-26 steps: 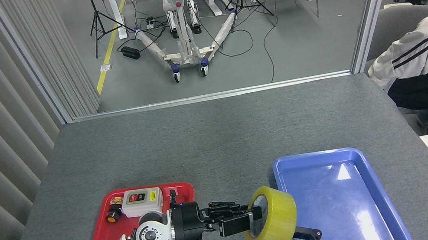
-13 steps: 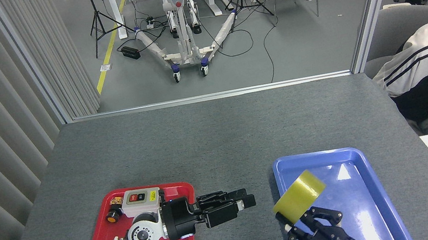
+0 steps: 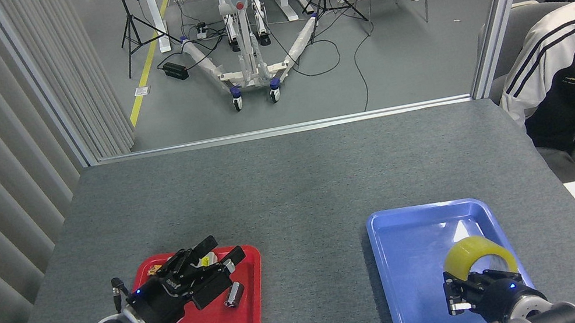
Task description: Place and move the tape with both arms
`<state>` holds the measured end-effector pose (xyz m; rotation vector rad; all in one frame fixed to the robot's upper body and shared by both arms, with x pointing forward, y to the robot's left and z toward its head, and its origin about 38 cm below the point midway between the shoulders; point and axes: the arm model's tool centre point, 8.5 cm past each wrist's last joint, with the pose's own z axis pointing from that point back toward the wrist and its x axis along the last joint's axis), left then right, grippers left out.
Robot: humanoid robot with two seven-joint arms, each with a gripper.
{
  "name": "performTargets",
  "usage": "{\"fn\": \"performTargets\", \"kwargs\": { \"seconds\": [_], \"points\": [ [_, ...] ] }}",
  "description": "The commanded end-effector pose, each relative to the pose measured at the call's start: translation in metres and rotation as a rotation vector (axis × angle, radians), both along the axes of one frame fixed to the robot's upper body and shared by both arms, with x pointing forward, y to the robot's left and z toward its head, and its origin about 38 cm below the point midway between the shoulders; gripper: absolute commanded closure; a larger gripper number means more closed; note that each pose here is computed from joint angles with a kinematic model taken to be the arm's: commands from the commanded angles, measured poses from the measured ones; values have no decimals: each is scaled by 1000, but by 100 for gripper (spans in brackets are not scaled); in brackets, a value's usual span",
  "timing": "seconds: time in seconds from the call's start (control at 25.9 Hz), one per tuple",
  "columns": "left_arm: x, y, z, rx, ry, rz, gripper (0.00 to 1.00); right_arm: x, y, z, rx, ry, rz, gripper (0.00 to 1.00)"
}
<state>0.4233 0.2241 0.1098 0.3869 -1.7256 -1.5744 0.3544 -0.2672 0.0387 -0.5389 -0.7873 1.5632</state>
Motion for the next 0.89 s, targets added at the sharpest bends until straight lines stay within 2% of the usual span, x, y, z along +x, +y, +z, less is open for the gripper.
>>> {"fn": "performTargets", "kwargs": {
  "seconds": [0.0, 0.04, 0.08, 0.12, 0.15, 0.23, 0.39, 0.5, 0.54, 0.58, 0.66, 0.7, 0.77, 0.81, 0.85],
  "points": [
    [-19, -6, -9, 250, -150, 289, 0, 3, 0, 4, 122, 143, -65, 89],
    [-22, -10, -19, 304, -159, 382, 0, 6, -3, 6, 149, 150, -101, 69],
    [-23, -12, -24, 323, -167, 470, 0, 6, -10, 6, 152, 152, -141, 32],
    [-22, -11, -28, 323, -151, 546, 0, 5, -13, 5, 162, 159, -170, 0],
    [-22, -9, -33, 324, -124, 600, 0, 4, -13, 3, 171, 167, -187, 0],
    [-23, -12, -37, 302, -69, 608, 0, 3, -12, 3, 173, 155, -184, 0],
    [-26, -11, -41, 329, 62, 553, 0, 10, -24, 13, 173, -13, -214, 0],
    [-22, 1, -40, 315, 132, 572, 0, 12, -22, 16, 196, -51, -190, 0],
    [-21, 4, -40, 312, 144, 573, 0, 15, -19, 20, 201, -118, -159, 0],
    [-21, 4, -38, 305, 146, 571, 0, 19, -17, 29, 210, -234, -117, 0],
    [-21, 5, -35, 295, 132, 573, 0, 19, -20, 48, 220, -525, -66, 0],
    [-20, 5, -34, 292, 124, 578, 0, 16, -25, 54, 195, -646, -63, 0],
    [-19, 5, -29, 266, 60, 599, 0, 7, -29, 59, 96, -841, -57, 0],
    [-19, 6, -25, 239, 0, 615, 0, 5, -31, 58, 57, -871, -71, 0],
    [-19, 6, -19, 206, -68, 630, 0, 3, -27, 52, 43, -858, -104, 0]
  ]
}}
